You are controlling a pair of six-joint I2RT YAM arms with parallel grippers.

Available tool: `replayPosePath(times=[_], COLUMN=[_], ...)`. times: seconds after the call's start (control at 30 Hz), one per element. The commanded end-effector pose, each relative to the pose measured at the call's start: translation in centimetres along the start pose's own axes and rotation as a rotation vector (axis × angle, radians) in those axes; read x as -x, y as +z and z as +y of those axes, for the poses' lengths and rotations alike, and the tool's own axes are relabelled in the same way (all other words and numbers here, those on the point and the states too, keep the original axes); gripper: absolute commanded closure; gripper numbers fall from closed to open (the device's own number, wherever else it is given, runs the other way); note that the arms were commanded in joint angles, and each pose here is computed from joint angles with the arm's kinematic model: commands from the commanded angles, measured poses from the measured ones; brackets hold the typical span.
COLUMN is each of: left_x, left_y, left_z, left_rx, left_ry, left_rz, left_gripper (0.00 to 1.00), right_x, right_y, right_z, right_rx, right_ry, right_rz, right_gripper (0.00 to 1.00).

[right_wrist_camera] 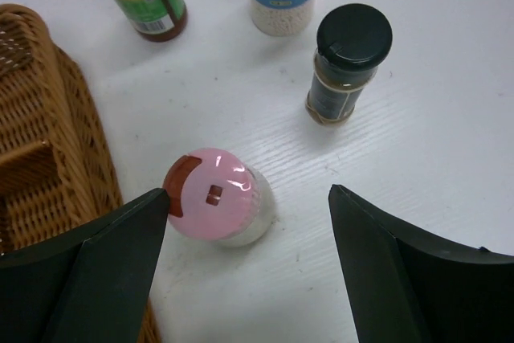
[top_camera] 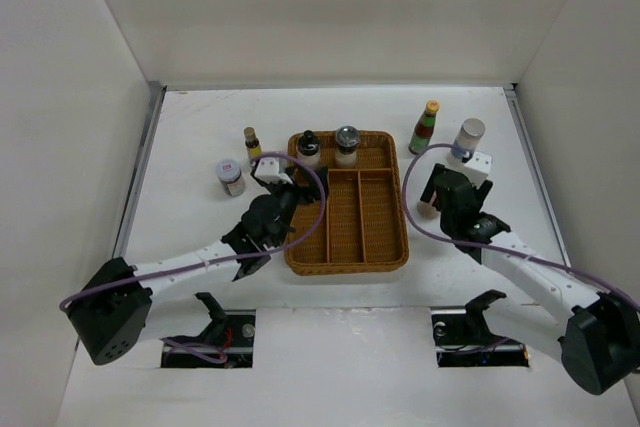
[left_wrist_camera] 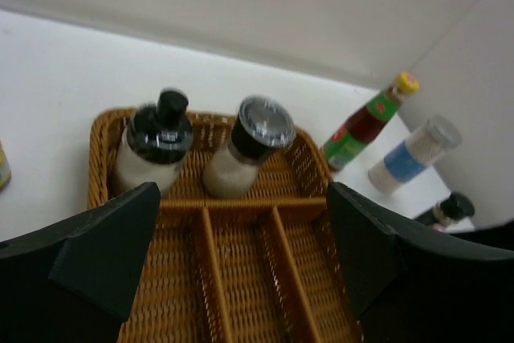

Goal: Organize the condiment bottles

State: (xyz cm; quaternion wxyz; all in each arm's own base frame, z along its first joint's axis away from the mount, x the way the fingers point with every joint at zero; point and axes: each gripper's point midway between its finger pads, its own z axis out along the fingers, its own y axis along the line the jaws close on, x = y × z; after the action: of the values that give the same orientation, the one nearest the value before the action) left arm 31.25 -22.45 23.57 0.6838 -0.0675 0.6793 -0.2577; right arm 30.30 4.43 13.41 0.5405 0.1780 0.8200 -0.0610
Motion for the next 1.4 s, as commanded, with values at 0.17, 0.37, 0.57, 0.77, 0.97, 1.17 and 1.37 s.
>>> replayPosePath(times=[0.17, 0.37, 0.57, 0.77, 0.97, 1.17, 1.37], left_x=[-2.2, -2.6, -3.3, -3.9, -4.0, -4.3, -4.0], left_y=[-2.2, -2.3, -2.5, -2.4, -2.4, -2.4, -2.5], left_z=[-0.5, -0.1, -0.2, -0.5, -0.2, -0.3, -0.1], left_rx=[-0.066, -0.087, -0.106, -0.117, -0.112, -0.113, -0.110], left_ry=[-0.040, -0.052, -0.055, -0.052, -0.051, -0.050, -0.054], left_rz=[0.017, 0.002, 0.011, 0.027, 0.029, 0.037, 0.028], left_gripper=[0.15, 0.15, 0.15, 0.15, 0.15, 0.15, 0.15], right_x=[1.8, 1.7, 2.6, 1.8, 0.3, 0.3, -0.1], right_y=[1.2, 2.1, 0.2, -0.4, 0.5, 0.8, 1.7], right_z=[3.3, 3.9, 3.0, 3.0, 2.6, 3.9, 3.3], right_rx=[0.085, 0.067, 0.069, 0.114, 0.104, 0.140, 0.112], right_ry=[0.049, 0.040, 0.080, 0.083, 0.060, 0.043, 0.037], right_rz=[0.028, 0.032, -0.037, -0.007, 0.040, 0.045, 0.060], right_gripper=[0.17, 0.19, 0.23, 0.18, 0.15, 0.15, 0.24])
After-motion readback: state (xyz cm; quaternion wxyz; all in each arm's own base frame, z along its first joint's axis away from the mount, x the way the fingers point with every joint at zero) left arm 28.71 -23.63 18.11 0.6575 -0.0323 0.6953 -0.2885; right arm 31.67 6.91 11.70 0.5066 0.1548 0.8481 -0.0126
